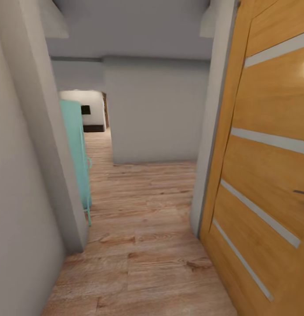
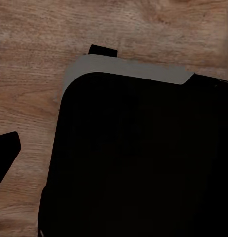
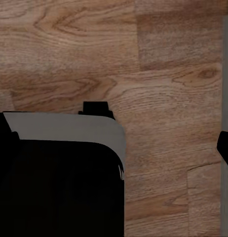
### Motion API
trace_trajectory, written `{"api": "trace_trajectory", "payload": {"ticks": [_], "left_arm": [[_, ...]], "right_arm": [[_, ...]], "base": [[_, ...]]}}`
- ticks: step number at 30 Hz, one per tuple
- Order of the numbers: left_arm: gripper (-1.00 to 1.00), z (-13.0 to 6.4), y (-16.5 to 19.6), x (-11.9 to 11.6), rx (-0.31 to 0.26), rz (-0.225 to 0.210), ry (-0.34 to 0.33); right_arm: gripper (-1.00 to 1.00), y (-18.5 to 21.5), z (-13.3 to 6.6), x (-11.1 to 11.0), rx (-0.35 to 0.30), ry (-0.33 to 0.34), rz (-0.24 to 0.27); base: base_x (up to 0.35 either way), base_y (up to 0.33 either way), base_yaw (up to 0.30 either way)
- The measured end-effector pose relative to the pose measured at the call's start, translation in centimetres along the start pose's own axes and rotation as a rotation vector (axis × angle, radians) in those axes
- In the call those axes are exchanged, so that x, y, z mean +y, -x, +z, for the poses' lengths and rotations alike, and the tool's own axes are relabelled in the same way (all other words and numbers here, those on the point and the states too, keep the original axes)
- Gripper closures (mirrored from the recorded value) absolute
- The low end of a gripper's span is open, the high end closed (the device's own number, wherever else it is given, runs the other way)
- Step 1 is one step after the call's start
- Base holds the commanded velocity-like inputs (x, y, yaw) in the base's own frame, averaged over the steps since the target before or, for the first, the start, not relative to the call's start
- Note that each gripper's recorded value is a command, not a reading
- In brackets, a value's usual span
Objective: Move the two storage containers from the living room to the garage. In the garage, place one container on the floor and stack the other container on top of it (either order is fine).
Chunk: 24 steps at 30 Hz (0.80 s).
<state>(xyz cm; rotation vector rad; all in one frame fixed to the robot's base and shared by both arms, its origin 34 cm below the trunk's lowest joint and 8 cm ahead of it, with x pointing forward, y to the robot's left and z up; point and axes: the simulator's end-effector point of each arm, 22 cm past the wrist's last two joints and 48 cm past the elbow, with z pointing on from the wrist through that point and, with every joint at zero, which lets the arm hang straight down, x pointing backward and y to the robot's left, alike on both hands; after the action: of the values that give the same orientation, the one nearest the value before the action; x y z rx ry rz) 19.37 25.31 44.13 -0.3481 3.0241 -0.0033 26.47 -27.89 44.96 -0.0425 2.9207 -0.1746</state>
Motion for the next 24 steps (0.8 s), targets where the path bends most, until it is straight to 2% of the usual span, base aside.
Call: {"api": "trace_trajectory", "payload": {"ticks": [16,24], "left_arm": [[-1.00,0.01,-0.43,0.09,0.006,-0.007,0.002],[-1.00,0.01,-0.47,0.09,0.008,-0.006,0.002]], "right_arm": [[-1.00,0.01,0.00,-0.03,0.000,-0.001,-0.002],[-1.00,0.06,0.00,0.07,-0.001,0.000,0.001]], "base": [[0.324,-0.086,0.227],[0.323,-0.071,0.038]]}}
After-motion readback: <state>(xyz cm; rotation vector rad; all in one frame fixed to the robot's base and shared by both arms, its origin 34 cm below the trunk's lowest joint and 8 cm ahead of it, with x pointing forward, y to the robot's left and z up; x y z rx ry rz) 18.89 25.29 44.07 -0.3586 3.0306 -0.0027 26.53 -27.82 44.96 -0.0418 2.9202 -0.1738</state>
